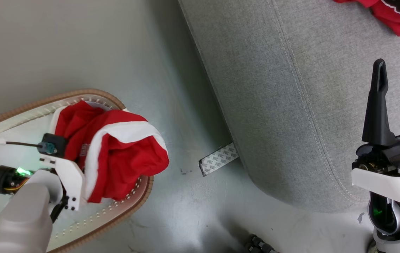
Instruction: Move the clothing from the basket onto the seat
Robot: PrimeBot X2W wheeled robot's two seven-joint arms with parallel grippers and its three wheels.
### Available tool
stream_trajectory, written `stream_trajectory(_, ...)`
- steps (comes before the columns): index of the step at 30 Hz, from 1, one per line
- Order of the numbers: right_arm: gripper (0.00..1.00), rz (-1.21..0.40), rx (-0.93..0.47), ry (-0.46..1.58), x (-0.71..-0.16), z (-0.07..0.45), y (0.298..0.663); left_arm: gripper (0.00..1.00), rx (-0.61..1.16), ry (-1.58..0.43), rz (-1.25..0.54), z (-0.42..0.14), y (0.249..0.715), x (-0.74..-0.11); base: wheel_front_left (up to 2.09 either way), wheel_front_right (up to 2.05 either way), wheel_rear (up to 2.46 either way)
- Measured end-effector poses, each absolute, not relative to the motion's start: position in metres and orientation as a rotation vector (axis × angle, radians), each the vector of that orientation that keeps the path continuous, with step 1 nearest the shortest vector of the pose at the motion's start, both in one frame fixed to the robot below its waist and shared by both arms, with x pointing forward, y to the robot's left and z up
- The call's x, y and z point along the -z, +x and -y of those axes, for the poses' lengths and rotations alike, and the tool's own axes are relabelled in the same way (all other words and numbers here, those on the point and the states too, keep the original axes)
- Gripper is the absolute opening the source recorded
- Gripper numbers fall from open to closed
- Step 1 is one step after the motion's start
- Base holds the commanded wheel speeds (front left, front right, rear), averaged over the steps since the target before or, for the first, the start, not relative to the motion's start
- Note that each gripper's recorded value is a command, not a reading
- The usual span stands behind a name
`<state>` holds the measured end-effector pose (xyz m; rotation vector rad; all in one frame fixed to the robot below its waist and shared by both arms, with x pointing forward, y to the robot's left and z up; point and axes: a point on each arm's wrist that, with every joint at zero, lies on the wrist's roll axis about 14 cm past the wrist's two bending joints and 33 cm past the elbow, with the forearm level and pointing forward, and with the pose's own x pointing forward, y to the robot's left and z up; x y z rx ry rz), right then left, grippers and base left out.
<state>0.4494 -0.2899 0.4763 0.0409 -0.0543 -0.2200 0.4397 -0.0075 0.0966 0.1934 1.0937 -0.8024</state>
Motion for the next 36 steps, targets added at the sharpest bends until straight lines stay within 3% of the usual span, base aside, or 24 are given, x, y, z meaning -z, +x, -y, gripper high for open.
stream_trajectory(19,1.0,0.13,0.173,0.059,-0.507,0.274,0.444,0.0,0.732,0.028,-0.877,0.025,0.465,-0.179,0.0,0.0,0.0)
stream_trajectory(36,1.0,0.22,0.067,0.108,-0.549,0.242,0.411,0.0,0.708,-0.118,-0.482,0.034,0.466,-0.348,0.0,0.0,0.0)
